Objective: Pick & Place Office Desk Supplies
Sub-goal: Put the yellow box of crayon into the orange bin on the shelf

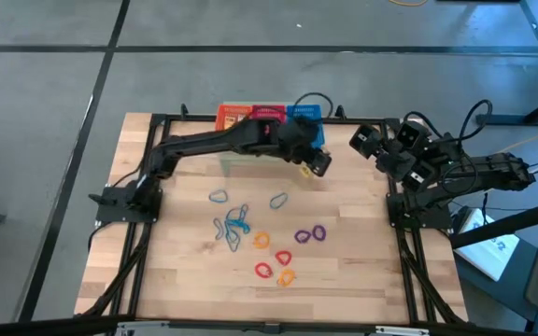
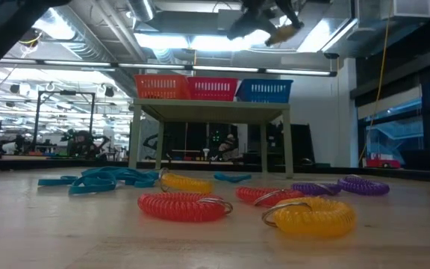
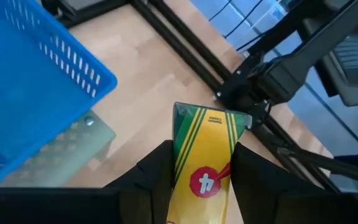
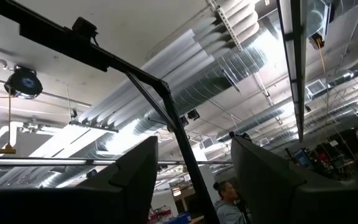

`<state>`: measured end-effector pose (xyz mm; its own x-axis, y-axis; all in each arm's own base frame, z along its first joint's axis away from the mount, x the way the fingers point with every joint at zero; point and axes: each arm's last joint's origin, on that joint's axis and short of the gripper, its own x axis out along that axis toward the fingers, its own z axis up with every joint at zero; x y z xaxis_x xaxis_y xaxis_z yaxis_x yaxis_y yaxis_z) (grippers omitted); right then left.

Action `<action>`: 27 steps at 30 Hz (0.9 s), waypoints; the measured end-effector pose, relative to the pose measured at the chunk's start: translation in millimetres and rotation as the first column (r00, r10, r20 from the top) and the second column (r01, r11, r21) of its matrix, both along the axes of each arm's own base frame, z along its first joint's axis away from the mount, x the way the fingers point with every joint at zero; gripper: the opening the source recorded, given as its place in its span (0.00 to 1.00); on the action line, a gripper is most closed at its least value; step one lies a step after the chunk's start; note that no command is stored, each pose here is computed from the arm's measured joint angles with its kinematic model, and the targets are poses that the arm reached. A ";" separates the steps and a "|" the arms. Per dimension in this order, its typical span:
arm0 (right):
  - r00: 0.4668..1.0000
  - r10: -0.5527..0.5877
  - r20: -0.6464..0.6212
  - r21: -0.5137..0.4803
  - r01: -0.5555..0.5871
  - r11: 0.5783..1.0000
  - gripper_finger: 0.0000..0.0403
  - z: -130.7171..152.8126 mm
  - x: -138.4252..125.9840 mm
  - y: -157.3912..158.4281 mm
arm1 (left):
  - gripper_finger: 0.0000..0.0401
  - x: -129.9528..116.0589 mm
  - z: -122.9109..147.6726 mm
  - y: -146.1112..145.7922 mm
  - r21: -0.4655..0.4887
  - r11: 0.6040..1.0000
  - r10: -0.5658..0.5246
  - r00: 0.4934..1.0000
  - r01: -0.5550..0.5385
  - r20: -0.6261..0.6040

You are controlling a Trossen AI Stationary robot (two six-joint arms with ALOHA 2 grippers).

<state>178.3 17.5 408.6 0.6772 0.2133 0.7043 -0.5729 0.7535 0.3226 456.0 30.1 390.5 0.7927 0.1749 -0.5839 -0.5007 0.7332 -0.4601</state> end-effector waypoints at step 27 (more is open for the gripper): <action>0.999 -0.032 0.005 -0.031 0.032 0.999 0.51 -0.3 0.1 0.0 | 0.35 -175.6 73.1 91.9 0.283 0.864 0.494 0.809 -0.417 -0.317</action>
